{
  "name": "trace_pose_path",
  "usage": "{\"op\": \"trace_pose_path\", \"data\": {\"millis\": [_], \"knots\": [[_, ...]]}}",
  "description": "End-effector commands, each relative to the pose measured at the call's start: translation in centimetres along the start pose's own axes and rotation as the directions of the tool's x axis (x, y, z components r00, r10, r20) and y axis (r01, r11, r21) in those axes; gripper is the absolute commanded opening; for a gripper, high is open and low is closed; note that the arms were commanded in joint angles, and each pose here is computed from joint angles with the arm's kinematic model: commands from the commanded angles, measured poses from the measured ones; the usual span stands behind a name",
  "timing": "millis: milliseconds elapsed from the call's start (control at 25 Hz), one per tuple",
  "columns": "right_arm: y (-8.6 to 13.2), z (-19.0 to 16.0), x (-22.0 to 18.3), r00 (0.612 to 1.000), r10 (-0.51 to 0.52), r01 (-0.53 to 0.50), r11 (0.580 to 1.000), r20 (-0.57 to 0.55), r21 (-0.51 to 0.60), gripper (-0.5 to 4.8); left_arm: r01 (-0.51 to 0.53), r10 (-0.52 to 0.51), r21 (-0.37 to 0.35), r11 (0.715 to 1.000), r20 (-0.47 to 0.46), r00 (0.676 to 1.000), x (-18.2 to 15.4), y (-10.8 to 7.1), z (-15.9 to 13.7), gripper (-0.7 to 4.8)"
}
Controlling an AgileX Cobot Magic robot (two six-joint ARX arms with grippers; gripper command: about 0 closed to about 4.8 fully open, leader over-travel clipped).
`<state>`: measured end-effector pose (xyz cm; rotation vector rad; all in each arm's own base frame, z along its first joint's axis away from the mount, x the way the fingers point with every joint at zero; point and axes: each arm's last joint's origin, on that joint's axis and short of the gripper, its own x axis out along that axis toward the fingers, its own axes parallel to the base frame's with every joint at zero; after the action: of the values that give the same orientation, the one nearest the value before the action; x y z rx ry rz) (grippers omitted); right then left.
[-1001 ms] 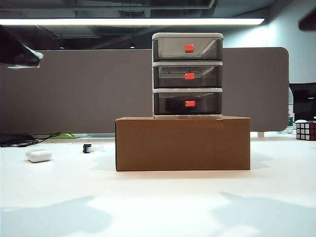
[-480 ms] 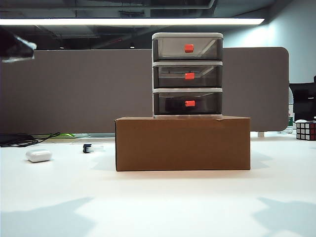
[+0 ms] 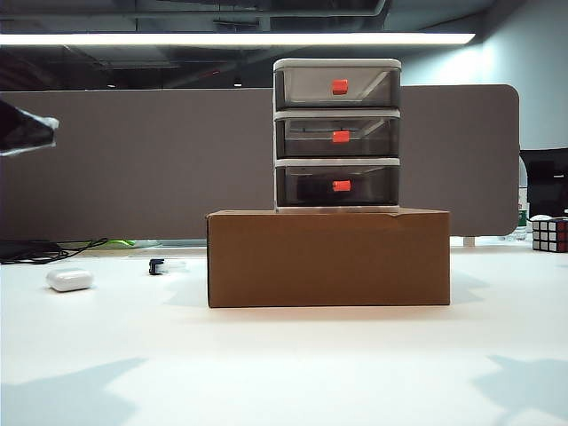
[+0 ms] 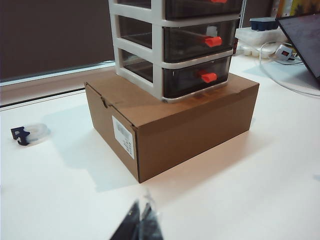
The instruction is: Open the third layer of the drawer on the table, pick up a pack of napkins on the table and put it in, and finally close the drawer.
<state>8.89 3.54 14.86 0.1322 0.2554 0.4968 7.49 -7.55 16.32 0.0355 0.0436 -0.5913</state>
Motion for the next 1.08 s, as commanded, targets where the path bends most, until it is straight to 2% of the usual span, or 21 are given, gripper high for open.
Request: {"op": "trace_pose_path", "data": {"millis": [40,240,521,641,801,1081], "knots": [[0.0,0.0,0.1,1.000,-0.005,0.006,1.000,0.027,-0.003,-0.06,0.005,-0.005,-0.003,1.000,0.011,1.000,0.0,0.0,0.0,-0.06],[-0.2,0.0,0.1,0.999,-0.045,0.046,0.998,0.026,-0.050,-0.06,-0.070,0.070,0.012,0.998,-0.042,0.997,0.0,0.4,-0.5,-0.06],[-0.9,0.1,-0.1,0.992,-0.121,0.123,0.990,0.041,-0.061,-0.06,-0.197,0.198,0.015,0.980,-0.055,0.979,-0.1,2.5,-0.7,-0.06],[-1.4,0.2,-0.2,0.985,-0.164,0.167,0.984,0.049,-0.064,-0.06,-0.199,0.199,-0.011,0.980,-0.041,0.979,-0.2,3.3,-0.6,-0.06],[-1.9,0.3,-0.4,0.974,-0.219,0.222,0.974,0.065,-0.053,-0.06,-0.243,0.243,-0.003,0.970,-0.016,0.970,-0.6,4.5,-0.4,-0.06],[-2.2,0.5,-0.7,0.967,-0.236,0.241,0.969,0.098,-0.045,-0.06,-0.325,0.325,0.006,0.946,0.025,0.945,-1.3,5.7,-0.1,-0.06]]}}
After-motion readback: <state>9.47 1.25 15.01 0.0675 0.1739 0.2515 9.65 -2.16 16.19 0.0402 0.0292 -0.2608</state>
